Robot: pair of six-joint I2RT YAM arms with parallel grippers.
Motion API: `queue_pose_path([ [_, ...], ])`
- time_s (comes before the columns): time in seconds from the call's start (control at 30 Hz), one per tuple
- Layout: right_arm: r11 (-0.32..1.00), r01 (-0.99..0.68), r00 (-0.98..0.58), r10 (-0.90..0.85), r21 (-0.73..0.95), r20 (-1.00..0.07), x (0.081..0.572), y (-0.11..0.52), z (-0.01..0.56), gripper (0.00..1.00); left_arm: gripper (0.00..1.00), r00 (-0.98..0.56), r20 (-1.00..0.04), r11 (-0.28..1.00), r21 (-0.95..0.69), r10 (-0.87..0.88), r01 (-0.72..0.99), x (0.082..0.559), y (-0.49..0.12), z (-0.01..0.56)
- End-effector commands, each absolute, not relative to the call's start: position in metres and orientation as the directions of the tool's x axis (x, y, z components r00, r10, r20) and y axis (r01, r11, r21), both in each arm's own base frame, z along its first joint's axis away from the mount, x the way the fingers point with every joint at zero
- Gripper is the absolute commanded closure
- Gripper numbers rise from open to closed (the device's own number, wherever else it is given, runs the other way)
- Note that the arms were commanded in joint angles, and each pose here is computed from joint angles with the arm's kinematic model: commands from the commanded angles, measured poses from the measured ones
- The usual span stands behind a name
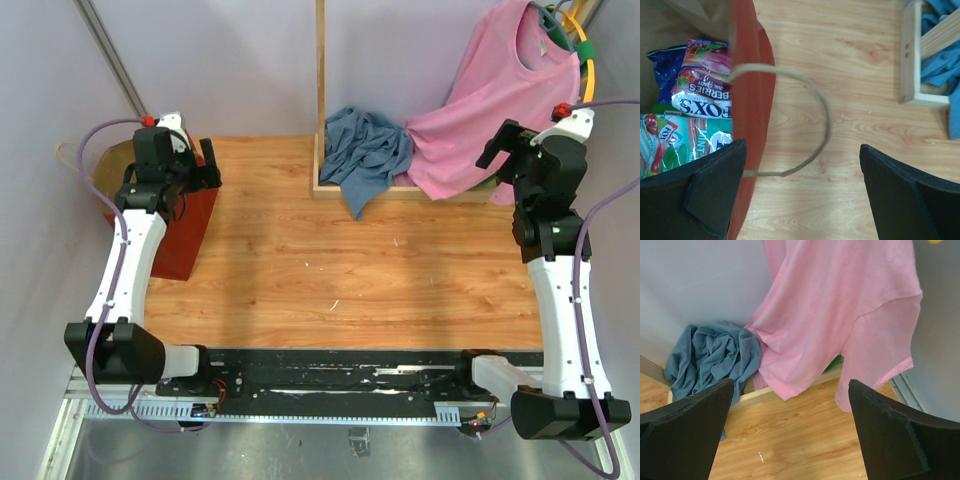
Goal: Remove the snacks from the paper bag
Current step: Adjust the paper bag at the center of the board.
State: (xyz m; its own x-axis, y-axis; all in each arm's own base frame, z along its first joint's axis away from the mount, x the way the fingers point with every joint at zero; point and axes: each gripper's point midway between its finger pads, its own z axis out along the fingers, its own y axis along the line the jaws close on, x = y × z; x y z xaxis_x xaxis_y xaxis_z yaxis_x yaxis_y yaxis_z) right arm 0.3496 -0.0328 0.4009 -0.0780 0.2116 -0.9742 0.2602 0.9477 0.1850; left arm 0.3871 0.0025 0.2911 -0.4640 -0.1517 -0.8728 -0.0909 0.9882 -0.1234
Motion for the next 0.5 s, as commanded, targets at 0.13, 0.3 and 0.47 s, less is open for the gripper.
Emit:
queue_pose_path([
  [0.13,0.966,0.136,-0.035,0.226,0.219,-0.974,0.351,-0.005,0.412,0.01,0.10,-0.495,-0.859,0.986,-0.060,-0.131,-0.157,0.409,0.020,0.258],
  [0.3,0.970,0.117,-0.055,0.220,0.213,-0.974,0.354,0.000,0.403,0.01,0.20,-0.508,-0.854,0.980,-0.013,-0.115,-0.200,0.411,0.032,0.250],
  [0.47,0.972,0.098,-0.056,0.219,0.213,-0.974,0.355,0.004,0.402,0.01,0.12,-0.402,-0.908,0.986,-0.060,-0.118,-0.154,0.406,0.022,0.287],
])
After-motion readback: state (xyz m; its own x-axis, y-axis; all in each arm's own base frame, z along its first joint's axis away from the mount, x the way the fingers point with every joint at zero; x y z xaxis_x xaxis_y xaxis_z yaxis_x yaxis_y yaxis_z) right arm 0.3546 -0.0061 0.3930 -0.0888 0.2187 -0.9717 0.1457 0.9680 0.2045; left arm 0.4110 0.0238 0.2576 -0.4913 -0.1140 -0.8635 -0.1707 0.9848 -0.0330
